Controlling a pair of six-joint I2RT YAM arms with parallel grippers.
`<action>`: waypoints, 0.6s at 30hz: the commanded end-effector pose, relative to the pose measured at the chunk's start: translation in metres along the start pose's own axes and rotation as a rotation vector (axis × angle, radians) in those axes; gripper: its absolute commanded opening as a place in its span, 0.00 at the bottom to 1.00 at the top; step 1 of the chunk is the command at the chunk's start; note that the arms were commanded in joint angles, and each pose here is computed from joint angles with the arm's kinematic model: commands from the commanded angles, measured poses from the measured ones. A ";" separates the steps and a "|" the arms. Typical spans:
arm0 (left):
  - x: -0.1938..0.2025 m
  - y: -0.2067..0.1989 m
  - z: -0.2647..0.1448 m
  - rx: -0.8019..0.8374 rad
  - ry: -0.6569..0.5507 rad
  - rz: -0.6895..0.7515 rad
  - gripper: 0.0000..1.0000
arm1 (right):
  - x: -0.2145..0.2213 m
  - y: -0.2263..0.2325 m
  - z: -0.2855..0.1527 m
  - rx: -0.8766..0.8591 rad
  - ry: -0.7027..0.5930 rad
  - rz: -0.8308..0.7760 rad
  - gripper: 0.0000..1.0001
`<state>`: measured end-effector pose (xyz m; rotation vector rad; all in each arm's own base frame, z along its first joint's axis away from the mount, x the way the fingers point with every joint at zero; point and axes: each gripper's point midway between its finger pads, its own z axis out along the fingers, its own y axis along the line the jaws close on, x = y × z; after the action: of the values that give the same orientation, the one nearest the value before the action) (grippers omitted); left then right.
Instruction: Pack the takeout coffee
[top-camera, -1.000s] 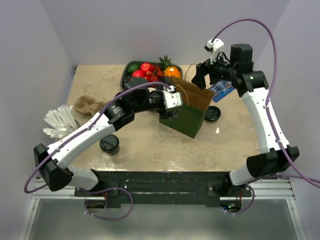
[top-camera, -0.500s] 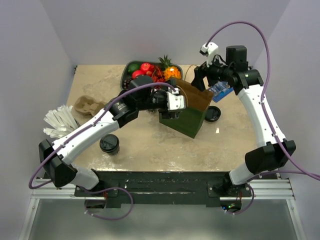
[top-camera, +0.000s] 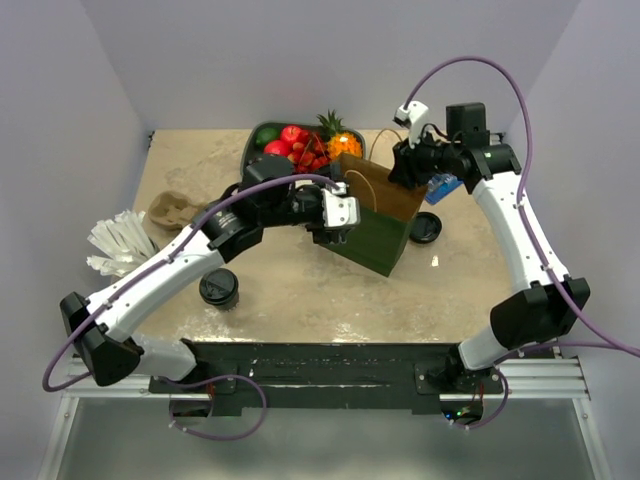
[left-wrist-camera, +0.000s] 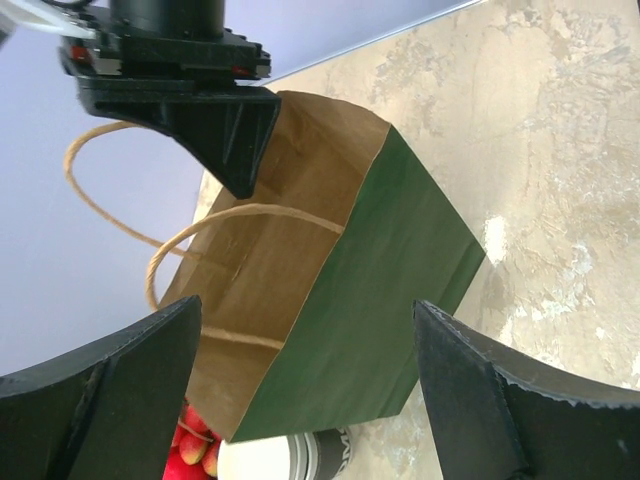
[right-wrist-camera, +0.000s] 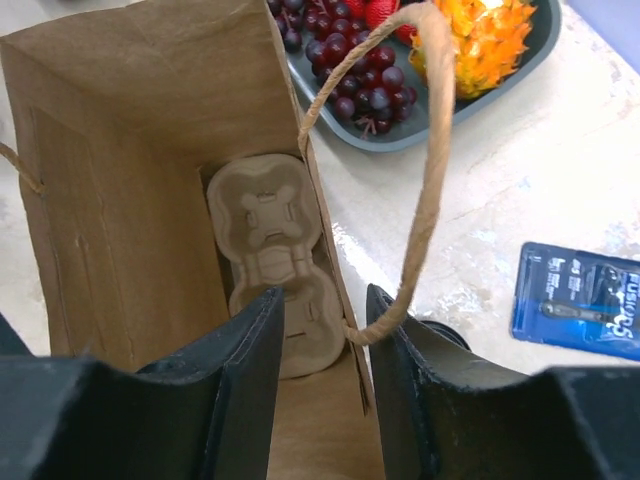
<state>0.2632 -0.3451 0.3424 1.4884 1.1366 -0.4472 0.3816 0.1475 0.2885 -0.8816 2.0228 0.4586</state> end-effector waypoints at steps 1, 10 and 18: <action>-0.015 0.016 -0.027 -0.099 -0.018 0.025 0.90 | -0.005 0.006 0.002 -0.039 -0.016 -0.019 0.41; -0.011 0.077 -0.073 -0.317 0.031 0.061 0.90 | -0.006 0.005 0.007 -0.053 -0.008 -0.030 0.15; 0.015 0.155 -0.146 -0.630 0.092 0.016 0.91 | -0.029 0.045 -0.024 -0.084 -0.076 -0.187 0.00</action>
<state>0.3449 -0.2263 0.3954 1.1524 1.2670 -0.0978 0.3762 0.1596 0.2781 -0.9677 2.0255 0.4877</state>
